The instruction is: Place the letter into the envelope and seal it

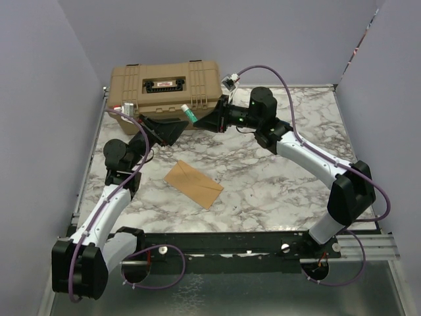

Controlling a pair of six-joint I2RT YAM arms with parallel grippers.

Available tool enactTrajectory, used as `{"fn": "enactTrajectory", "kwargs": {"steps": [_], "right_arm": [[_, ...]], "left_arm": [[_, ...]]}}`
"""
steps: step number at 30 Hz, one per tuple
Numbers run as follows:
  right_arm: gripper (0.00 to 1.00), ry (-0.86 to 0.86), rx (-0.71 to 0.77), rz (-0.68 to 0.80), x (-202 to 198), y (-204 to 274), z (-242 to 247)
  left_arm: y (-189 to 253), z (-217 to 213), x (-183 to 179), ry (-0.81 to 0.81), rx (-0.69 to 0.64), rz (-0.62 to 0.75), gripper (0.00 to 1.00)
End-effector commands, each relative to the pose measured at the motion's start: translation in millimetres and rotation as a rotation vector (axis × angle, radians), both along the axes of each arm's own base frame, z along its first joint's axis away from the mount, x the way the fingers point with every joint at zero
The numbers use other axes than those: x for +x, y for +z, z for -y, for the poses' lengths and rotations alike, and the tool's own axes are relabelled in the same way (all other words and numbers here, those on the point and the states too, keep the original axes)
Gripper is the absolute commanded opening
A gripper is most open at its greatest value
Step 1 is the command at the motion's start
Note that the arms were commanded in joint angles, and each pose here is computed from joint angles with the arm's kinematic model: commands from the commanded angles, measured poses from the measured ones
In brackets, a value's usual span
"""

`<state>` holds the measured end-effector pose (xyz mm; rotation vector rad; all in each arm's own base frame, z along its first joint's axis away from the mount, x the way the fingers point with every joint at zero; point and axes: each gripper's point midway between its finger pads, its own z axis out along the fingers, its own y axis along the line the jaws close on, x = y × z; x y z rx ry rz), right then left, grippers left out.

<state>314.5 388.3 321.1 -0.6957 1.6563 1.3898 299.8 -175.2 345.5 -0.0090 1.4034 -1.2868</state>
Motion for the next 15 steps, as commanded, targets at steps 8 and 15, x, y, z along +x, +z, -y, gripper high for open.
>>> {"fn": "enactTrajectory", "kwargs": {"steps": [8,15], "right_arm": [[0.07,0.164,0.121,-0.044,-28,32,-6],[0.06,0.212,0.097,-0.061,-34,23,-7]], "left_arm": [[29,15,-5,-0.074,-0.103,0.076,0.69],[34,16,-2,-0.088,-0.144,0.079,0.56]]}}
